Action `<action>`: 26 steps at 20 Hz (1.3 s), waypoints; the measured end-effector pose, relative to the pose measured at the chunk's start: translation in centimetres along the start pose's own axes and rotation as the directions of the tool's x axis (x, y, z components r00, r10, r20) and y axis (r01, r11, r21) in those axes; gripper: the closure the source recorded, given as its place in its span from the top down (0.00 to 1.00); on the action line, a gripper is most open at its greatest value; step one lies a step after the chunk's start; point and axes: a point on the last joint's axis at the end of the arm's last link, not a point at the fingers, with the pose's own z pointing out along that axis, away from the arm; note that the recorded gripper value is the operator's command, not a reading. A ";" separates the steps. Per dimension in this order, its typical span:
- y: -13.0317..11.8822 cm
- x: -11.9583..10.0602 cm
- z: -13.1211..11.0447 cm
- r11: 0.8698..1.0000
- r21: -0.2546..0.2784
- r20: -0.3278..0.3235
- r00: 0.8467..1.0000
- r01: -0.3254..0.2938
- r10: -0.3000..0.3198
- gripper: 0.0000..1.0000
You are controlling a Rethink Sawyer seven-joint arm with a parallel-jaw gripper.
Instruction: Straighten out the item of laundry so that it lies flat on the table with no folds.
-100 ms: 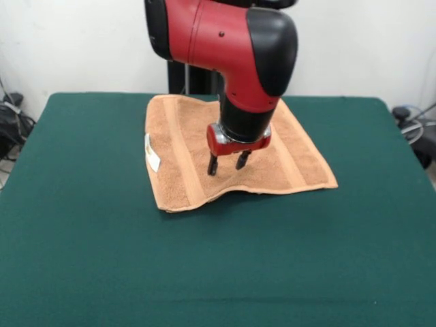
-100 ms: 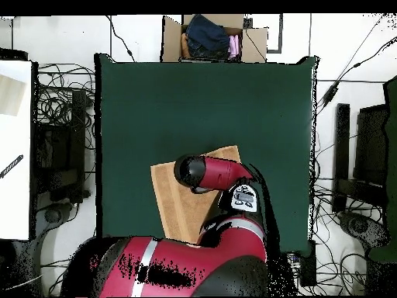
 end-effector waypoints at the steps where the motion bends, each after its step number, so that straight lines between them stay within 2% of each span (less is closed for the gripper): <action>1: -0.1 0.0 0.0 1.000 -0.003 0.001 1.000 -0.002 0.002 1.00; 10: -0.2 0.0 0.1 1.000 -0.014 0.004 1.000 -0.009 0.009 1.00; 17: -0.3 -0.3 0.0 1.000 -0.024 -0.021 1.000 -0.006 0.005 1.00; 26: 0.0 -0.6 -0.1 1.000 -0.011 -0.040 0.999 0.010 -0.011 1.00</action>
